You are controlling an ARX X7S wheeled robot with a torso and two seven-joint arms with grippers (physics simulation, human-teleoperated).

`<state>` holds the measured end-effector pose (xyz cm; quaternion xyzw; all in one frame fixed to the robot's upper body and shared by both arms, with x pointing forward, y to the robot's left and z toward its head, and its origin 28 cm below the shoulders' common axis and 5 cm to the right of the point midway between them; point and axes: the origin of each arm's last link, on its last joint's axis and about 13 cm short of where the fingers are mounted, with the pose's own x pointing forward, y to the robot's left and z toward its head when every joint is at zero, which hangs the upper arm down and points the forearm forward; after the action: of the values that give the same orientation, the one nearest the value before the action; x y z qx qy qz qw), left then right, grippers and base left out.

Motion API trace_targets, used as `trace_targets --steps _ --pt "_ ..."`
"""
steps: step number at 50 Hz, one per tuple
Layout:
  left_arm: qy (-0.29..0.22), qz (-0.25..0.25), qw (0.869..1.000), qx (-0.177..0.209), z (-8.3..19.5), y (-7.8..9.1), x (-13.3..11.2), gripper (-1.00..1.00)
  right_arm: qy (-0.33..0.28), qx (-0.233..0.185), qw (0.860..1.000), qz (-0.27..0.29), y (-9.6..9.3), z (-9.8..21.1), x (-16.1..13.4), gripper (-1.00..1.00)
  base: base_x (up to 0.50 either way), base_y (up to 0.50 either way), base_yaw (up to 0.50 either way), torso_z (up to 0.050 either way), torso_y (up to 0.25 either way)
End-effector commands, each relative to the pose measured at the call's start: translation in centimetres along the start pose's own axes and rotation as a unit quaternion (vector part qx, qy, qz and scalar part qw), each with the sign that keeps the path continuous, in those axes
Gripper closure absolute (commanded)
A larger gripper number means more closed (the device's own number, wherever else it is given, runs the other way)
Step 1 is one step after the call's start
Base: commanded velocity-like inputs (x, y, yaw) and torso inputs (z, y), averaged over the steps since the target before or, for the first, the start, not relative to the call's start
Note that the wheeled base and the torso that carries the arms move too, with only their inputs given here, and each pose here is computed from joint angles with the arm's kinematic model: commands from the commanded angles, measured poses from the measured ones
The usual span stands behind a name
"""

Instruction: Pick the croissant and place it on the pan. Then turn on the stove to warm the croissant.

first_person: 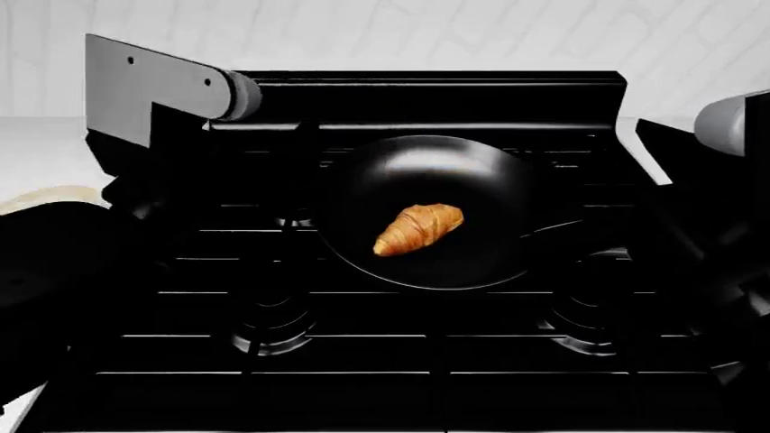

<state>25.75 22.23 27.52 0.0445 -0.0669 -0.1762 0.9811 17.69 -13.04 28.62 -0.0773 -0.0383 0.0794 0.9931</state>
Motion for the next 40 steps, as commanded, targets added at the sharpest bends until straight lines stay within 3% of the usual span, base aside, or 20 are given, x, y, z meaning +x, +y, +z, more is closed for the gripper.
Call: trace_targets --steps 1,9,15,30,40 --pt "-0.027 0.048 0.998 -0.006 -0.6 0.2 -2.4 -1.0 -0.01 0.005 1.0 0.004 0.4 0.1 -0.7 -1.0 0.0 0.0 0.0 0.0 0.0" --pt "-0.046 0.07 0.996 0.006 -0.9 0.3 -3.9 -1.0 0.002 0.014 1.0 0.011 0.7 -0.1 -0.9 -1.0 0.0 0.0 0.0 0.0 0.0" --pt "-0.044 0.056 0.997 0.001 -1.1 0.1 -5.1 -1.0 -0.003 -0.003 1.0 0.018 1.2 -0.2 -1.1 -1.0 0.0 0.0 0.0 0.0 0.0" --pt "-0.033 0.046 0.998 -0.004 -1.8 0.1 -6.4 -1.0 -0.008 0.022 1.0 0.011 1.2 -0.5 -0.6 -1.0 0.0 0.0 0.0 0.0 0.0" --pt "-0.03 0.037 0.999 -0.008 -2.0 -0.1 -6.3 -1.0 -0.011 0.021 1.0 0.01 1.1 -0.4 -0.8 -1.0 -0.46 0.0 0.0 0.0 0.0"
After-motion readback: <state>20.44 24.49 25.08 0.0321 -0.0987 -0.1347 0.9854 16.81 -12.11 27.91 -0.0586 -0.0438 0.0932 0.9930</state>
